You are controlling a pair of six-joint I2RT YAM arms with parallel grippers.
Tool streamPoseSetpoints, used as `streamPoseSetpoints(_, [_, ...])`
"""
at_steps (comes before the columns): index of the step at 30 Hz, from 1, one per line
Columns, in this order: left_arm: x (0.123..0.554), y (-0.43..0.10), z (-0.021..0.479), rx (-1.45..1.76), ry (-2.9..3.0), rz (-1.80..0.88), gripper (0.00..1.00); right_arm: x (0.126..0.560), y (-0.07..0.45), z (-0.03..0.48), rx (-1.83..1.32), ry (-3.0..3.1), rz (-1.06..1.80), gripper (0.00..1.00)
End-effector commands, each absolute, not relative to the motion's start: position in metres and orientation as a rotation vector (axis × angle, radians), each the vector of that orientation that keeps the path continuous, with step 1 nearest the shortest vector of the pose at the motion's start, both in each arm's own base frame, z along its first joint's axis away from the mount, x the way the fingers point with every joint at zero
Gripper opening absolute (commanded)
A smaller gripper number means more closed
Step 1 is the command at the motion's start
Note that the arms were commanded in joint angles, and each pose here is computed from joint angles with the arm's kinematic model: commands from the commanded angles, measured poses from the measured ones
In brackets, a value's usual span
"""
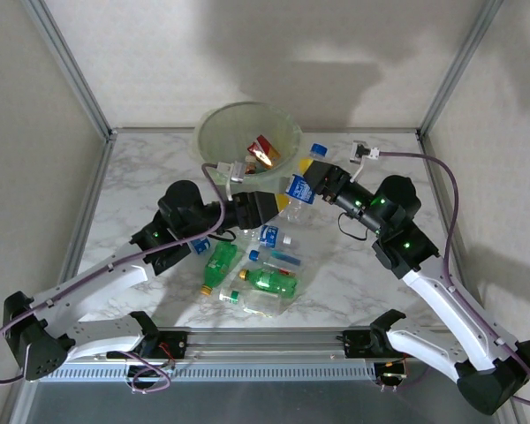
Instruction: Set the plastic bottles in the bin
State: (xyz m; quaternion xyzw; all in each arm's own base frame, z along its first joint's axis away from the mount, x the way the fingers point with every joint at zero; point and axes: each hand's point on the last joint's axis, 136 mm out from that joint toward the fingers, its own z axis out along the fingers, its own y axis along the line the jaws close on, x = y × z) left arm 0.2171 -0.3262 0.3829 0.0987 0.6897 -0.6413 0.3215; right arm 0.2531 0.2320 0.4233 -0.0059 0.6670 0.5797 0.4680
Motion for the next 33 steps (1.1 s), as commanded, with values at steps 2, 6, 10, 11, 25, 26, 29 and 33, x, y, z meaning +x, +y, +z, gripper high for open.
streamPoseSetpoints(2, [0.210, -0.334, 0.400, 0.321, 1.728, -1.736, 1.00, 0.243, 0.236, 0.448, -0.071, 1.544, 1.513, 0.49])
streamPoseSetpoints(6, [0.204, -0.345, 0.401, 0.358, 1.715, -1.776, 0.97, 0.244, 0.238, 0.445, -0.071, 1.549, 1.522, 0.49])
streamPoseSetpoints(10, [0.197, -0.350, 0.410, 0.410, 1.668, -1.813, 0.93, 0.244, 0.239, 0.443, -0.072, 1.554, 1.525, 0.49])
streamPoseSetpoints(11, [0.197, -0.351, 0.412, 0.421, 1.659, -1.814, 0.91, 0.244, 0.239, 0.442, -0.071, 1.557, 1.529, 0.49])
streamPoseSetpoints(25, [0.198, -0.366, 0.406, 0.466, 1.676, -1.832, 0.69, 0.246, 0.239, 0.434, -0.045, 1.564, 1.544, 0.51])
streamPoseSetpoints(26, [0.199, -0.366, 0.406, 0.467, 1.679, -1.821, 0.67, 0.247, 0.239, 0.434, -0.044, 1.563, 1.543, 0.52])
streamPoseSetpoints(29, [0.202, -0.365, 0.404, 0.460, 1.689, -1.783, 0.64, 0.247, 0.239, 0.434, -0.041, 1.564, 1.537, 0.52])
streamPoseSetpoints(33, [0.206, -0.362, 0.404, 0.447, 1.688, -1.744, 0.61, 0.249, 0.238, 0.434, -0.031, 1.569, 1.526, 0.53])
